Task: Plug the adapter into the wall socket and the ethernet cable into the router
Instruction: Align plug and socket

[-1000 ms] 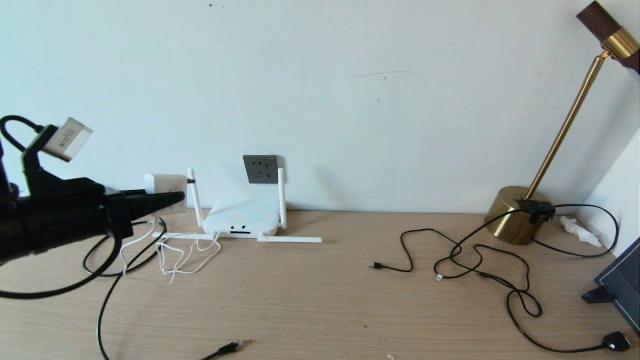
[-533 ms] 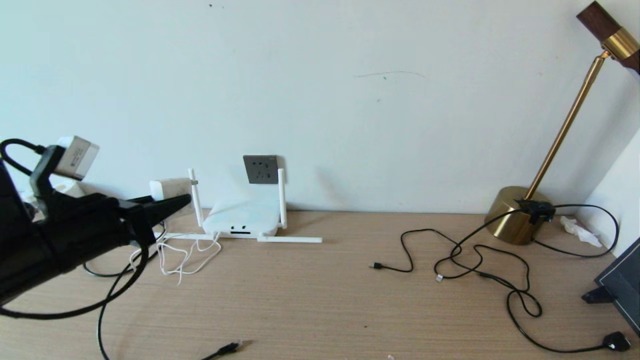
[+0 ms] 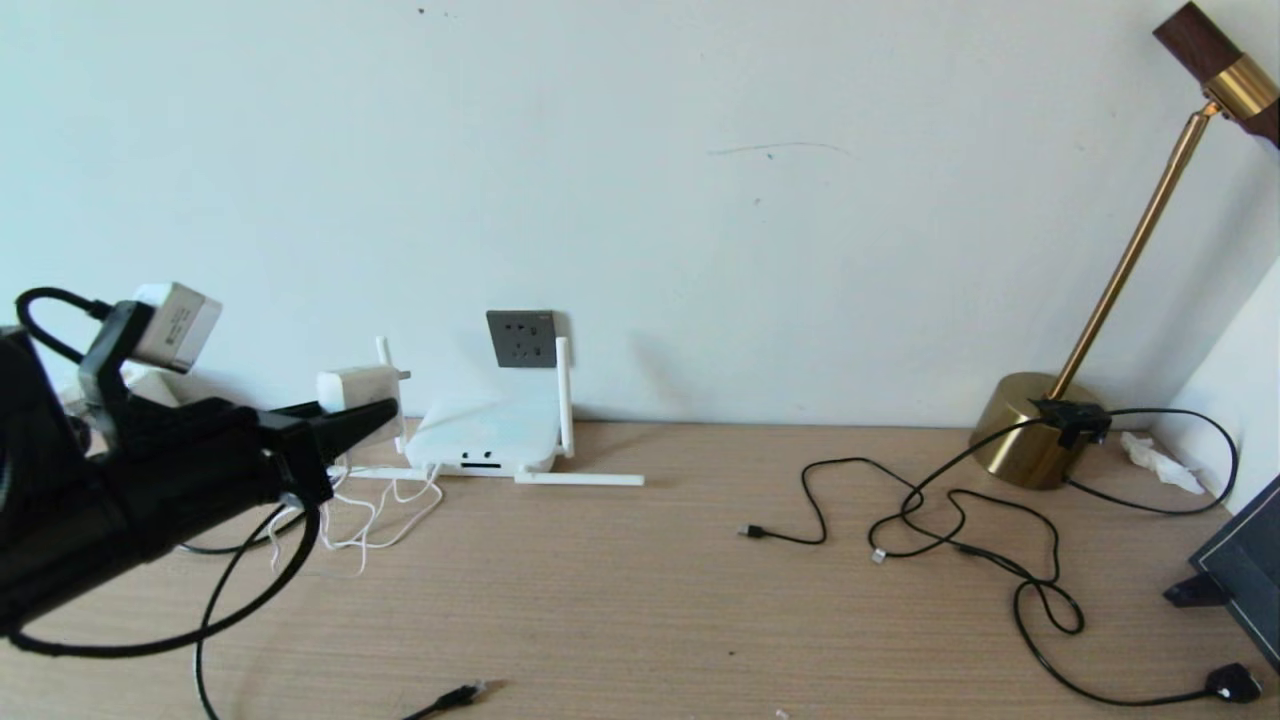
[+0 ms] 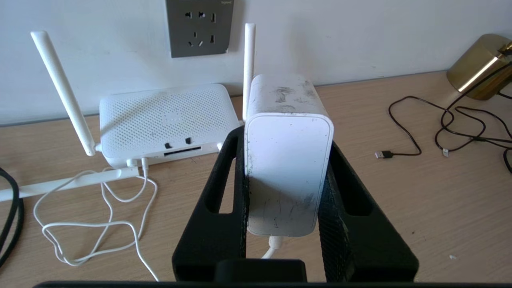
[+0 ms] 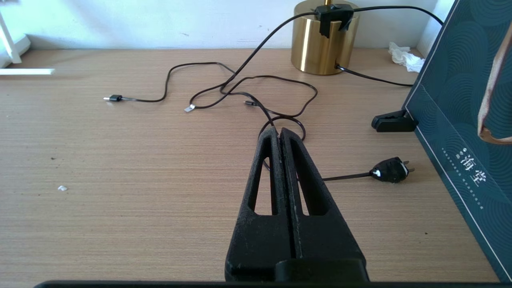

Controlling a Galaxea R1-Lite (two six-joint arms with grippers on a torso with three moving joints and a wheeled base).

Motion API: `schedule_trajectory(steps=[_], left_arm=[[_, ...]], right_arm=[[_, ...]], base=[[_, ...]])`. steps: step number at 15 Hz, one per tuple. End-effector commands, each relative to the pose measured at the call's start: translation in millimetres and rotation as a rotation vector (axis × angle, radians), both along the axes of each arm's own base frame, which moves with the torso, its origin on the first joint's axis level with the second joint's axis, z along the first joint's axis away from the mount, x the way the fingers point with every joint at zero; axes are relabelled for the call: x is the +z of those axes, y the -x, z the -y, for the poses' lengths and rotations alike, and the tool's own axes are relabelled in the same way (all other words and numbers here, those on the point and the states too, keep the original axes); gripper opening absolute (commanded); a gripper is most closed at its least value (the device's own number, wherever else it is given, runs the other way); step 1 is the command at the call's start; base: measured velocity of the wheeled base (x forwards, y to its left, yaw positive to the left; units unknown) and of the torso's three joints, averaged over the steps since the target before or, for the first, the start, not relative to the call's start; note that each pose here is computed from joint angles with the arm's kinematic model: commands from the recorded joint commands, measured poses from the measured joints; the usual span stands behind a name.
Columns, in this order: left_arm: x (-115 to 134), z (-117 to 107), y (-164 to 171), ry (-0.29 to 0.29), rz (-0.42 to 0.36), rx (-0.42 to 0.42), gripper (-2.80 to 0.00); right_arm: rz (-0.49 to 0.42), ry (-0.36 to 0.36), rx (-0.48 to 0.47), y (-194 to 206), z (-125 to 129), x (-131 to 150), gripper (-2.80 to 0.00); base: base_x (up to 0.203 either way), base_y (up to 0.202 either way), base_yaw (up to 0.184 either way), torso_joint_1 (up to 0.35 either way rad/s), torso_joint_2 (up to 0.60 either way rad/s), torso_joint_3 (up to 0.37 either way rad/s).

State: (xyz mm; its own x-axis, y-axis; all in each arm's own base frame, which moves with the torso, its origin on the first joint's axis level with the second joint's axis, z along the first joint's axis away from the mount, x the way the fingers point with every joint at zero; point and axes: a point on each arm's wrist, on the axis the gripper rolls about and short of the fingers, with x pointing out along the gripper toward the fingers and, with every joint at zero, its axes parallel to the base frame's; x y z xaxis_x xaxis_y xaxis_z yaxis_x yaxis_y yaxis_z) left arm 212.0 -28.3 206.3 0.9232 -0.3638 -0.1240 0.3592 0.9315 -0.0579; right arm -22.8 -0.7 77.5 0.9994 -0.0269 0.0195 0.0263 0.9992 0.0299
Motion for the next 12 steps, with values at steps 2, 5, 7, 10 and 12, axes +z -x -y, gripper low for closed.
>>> schedule_trajectory(steps=[2,5,7,10,12], left_arm=[[-2.1,0.1,1.4,-0.001,-0.004,-0.004,-2.80],[-0.9,0.0,2.6,-0.003,0.003,-0.005,-2.80],[0.7,-0.2,4.7,-0.004,0.011,-0.005,-2.80],[-1.3,-0.2,6.9,-0.007,0.006,-0.006,-2.80],[-3.6,-0.3,7.7,-0.010,-0.001,-0.005,-2.80]], right_arm=[[-0.001,-0.001,-0.001,-0.1,0.0,0.1,-2.80],[0.000,-0.001,0.000,0.0,0.0,0.0,-2.80],[0.000,0.000,0.000,0.0,0.0,0.0,-2.80],[0.000,0.000,0.001,0.0,0.0,0.0,-2.80],[0.000,-0.001,0.001,0.0,0.0,0.0,-2.80]], base=[[0.000,0.000,0.000,0.000,0.00,0.000],[0.000,0.000,0.000,0.000,0.00,0.000],[0.000,0.000,0.000,0.000,0.00,0.000],[0.000,0.000,0.000,0.000,0.00,0.000],[0.000,0.000,0.000,0.000,0.00,0.000]])
